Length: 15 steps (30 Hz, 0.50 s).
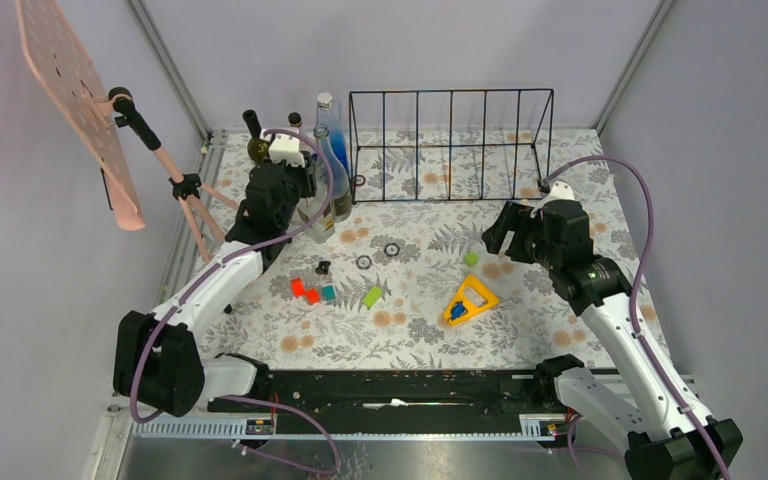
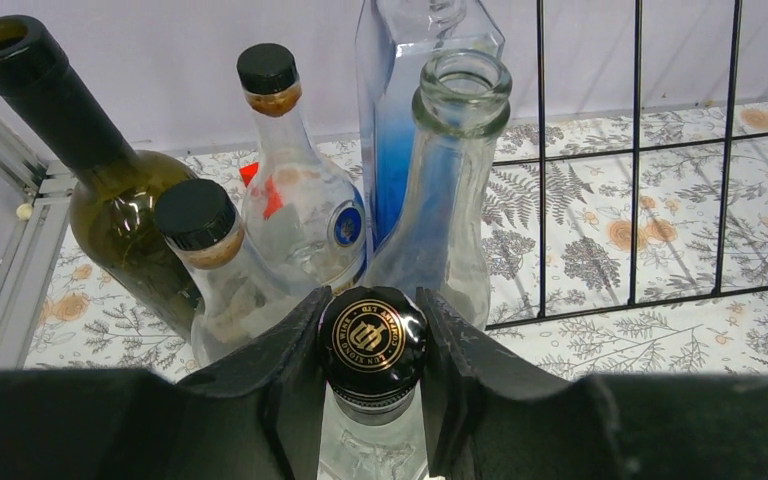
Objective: Take the wine bottle off the wine rack
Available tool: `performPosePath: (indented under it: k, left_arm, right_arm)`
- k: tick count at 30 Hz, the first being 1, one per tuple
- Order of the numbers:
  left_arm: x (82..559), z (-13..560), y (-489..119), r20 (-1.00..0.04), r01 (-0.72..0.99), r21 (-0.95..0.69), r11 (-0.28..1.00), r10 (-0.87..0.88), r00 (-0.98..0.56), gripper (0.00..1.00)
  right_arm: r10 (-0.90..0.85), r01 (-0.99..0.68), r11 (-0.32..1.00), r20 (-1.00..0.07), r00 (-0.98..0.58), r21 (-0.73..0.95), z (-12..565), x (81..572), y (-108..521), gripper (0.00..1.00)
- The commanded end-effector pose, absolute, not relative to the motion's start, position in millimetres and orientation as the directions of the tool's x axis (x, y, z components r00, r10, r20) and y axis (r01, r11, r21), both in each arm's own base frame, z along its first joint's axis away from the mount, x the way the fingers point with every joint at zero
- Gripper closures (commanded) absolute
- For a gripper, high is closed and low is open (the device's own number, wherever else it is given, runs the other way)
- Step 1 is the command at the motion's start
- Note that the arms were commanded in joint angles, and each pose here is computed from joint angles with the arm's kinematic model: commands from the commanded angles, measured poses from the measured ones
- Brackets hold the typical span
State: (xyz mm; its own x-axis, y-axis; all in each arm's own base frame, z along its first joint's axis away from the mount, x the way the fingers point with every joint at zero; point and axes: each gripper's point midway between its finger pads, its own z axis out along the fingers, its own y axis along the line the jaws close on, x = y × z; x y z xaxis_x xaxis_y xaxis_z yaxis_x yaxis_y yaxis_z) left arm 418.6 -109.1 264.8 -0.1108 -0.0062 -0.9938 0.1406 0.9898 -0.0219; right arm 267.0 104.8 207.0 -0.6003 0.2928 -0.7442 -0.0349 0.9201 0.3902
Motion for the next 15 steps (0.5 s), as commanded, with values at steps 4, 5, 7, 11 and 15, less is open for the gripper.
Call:
performPosePath:
  k: [4, 5, 7, 11, 15]
  left_arm:
    - [426.8, 342.9, -104.9, -0.987, 0.13, -0.053, 0.99, -0.072, 0.147, 0.56]
    - [426.0, 342.8, -103.0, -0.987, 0.12, -0.056, 0.991, -0.074, 0.145, 0.48]
    - [424.0, 341.6, -98.5, -0.988, 0.099, -0.059, 0.993, -0.072, 0.134, 0.38]
    - [418.8, 343.6, -91.8, -0.991, 0.069, -0.062, 0.996, -0.069, 0.111, 0.25]
    - [409.5, 345.6, -81.9, -0.995, 0.024, -0.076, 0.997, -0.077, 0.062, 0.13]
  right_arm:
    - [0.288, -0.067, 0.918, -0.772, -0.567, 0.391, 215.7, 272.2, 106.3, 0.16]
    - [0.289, -0.06, 0.92, -0.774, -0.564, 0.388, 215.8, 272.8, 104.8, 0.15]
    - [0.291, -0.051, 0.922, -0.772, -0.566, 0.385, 215.0, 272.6, 103.5, 0.14]
    - [0.293, -0.01, 0.933, -0.773, -0.562, 0.361, 213.4, 274.7, 96.0, 0.08]
    - [0.311, 0.029, 0.934, -0.773, -0.553, 0.355, 214.0, 276.8, 90.4, 0.04]
